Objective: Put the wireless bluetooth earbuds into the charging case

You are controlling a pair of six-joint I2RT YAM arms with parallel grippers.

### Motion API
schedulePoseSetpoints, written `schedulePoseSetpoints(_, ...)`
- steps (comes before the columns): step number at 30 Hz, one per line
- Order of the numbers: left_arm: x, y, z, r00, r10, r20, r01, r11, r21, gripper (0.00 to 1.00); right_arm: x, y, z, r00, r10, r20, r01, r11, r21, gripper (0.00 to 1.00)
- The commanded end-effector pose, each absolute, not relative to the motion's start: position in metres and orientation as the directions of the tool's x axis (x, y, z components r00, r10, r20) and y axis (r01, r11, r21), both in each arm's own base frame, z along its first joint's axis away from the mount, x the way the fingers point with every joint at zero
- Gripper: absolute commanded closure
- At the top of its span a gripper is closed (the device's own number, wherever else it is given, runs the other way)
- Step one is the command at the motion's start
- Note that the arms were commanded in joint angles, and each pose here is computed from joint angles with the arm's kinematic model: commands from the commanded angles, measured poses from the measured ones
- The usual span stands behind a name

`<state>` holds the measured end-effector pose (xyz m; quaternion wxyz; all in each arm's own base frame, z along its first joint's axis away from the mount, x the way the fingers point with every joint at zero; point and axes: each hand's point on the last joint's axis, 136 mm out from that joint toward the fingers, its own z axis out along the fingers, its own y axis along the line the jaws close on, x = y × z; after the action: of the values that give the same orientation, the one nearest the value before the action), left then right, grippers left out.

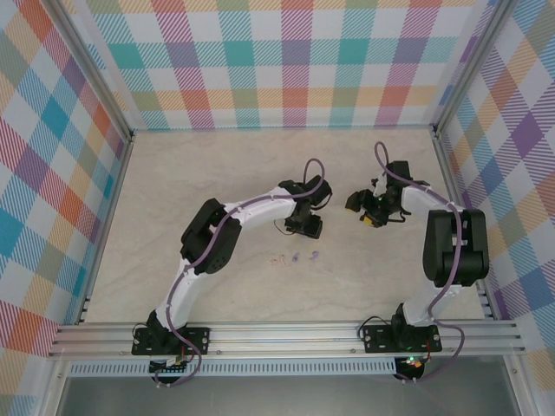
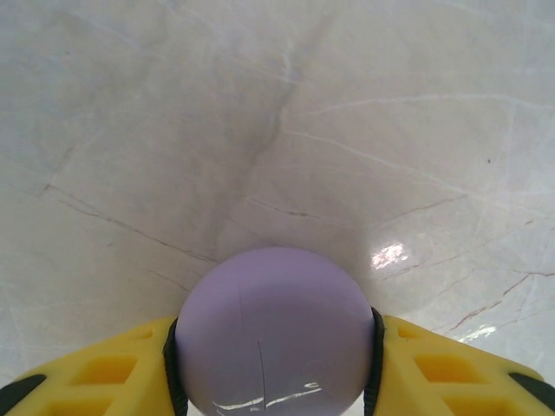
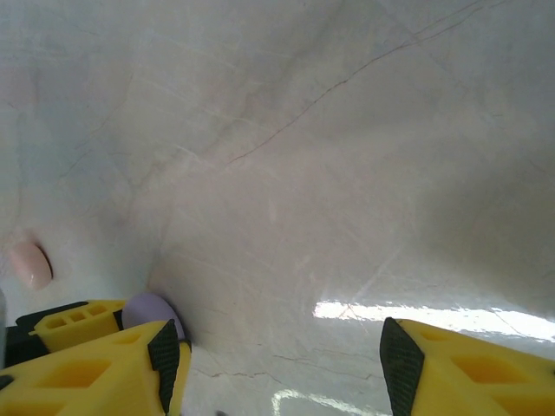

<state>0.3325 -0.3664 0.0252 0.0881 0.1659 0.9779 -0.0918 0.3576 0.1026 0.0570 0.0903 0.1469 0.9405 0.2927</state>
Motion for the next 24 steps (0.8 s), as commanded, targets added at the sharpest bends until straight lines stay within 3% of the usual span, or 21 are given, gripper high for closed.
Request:
schedulePoseSetpoints(1, 0.355, -0.335, 0.002, -0.972, 0.158, -0.174, 0.183, 0.974, -0.136, 0.57, 0.358, 0.127, 0.056, -0.968, 0.243, -0.065, 0.154, 0.778, 0.609, 0.35)
schedulePoseSetpoints(3, 0.359, -0.331, 0.000, -0.976, 0.133, -0.172, 0.157, 0.978, -0.136, 0.56, 0.359, 0.136, 0.052, -0.974, 0.219, -0.060, 0.139, 0.784, 0.604, 0.35)
schedulePoseSetpoints(8, 0.363, -0.333, 0.009, -0.976, 0.116, -0.183, 0.147, 0.975, -0.167, 0.35, 0.362, 0.150, 0.047, -0.981, 0.188, -0.043, 0.123, 0.781, 0.612, 0.35)
schedulePoseSetpoints(14, 0.369, -0.331, 0.042, -0.968, 0.106, -0.226, 0.156, 0.963, -0.220, 0.20, 0.364, 0.158, 0.046, -0.985, 0.173, -0.029, 0.116, 0.763, 0.636, 0.36)
schedulePoseSetpoints(19, 0.373, -0.318, 0.063, -0.962, 0.099, -0.253, 0.164, 0.955, -0.249, 0.20, 0.361, 0.158, 0.042, -0.986, 0.168, -0.012, 0.123, 0.765, 0.632, 0.38)
schedulePoseSetpoints(24, 0.370, -0.309, 0.065, -0.967, 0.104, -0.234, 0.174, 0.938, -0.301, 0.31, 0.353, 0.165, 0.038, -0.989, 0.145, 0.011, 0.120, 0.770, 0.626, 0.43)
